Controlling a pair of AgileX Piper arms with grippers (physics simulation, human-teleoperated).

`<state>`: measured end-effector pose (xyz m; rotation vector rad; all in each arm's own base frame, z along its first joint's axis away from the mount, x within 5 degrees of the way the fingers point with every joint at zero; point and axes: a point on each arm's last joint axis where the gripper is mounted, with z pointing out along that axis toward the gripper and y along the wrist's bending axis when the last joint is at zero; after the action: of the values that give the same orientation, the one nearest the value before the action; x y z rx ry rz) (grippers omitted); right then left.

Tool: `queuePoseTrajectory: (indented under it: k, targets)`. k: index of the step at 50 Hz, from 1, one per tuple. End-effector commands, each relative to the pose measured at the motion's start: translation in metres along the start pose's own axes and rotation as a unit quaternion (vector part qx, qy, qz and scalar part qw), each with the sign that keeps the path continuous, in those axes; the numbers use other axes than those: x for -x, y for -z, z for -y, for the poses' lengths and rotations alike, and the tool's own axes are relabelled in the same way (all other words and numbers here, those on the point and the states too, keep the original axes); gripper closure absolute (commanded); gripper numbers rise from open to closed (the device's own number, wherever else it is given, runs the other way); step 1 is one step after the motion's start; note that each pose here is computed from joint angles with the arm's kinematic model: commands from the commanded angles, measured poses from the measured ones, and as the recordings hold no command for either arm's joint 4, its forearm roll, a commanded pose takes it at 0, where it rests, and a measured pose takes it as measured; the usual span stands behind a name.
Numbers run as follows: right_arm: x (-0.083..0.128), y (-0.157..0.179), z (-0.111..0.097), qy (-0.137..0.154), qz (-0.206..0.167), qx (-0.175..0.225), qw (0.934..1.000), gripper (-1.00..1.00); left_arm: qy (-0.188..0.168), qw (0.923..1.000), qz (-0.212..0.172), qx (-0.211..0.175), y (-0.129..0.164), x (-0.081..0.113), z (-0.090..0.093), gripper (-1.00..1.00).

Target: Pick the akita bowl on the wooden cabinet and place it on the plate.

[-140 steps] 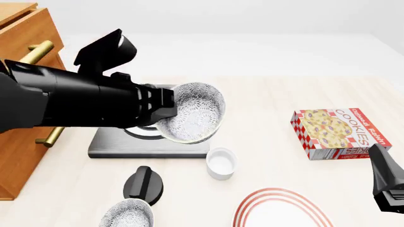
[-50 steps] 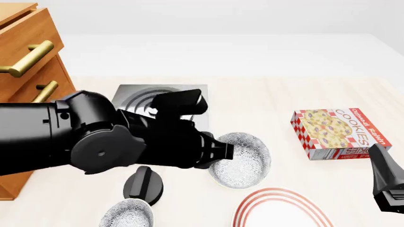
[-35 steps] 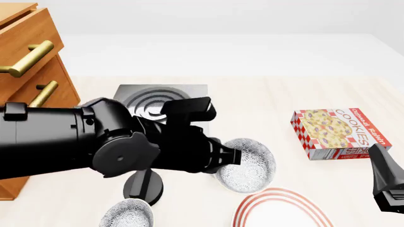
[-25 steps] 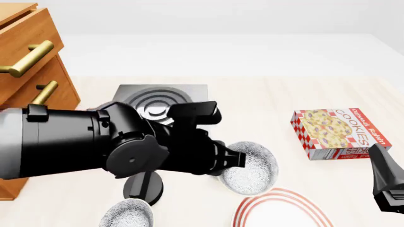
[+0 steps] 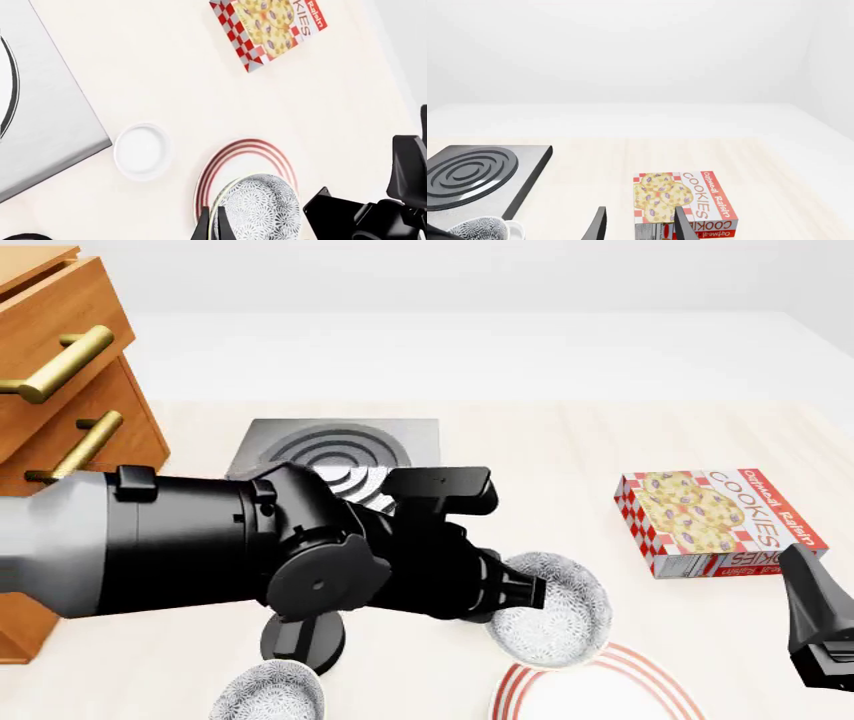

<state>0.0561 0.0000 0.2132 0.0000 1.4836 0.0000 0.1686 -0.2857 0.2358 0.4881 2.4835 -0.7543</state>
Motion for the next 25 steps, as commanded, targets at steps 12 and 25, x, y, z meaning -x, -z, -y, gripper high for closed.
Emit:
queuePoseTrajectory:
  k: [12,25]
  targets:
    - [0.000,0.000,0.000,0.000,0.000,0.000,1.0000,-1.00,-0.008,0.9999,-0.006,-0.007,-0.010,-0.001,0.010,1.00]
    - [0.000,0.000,0.000,0.000,0.000,0.000,1.0000,-1.00,-0.009,0.9998,-0.013,-0.007,-0.021,-0.004,0.014,1.00]
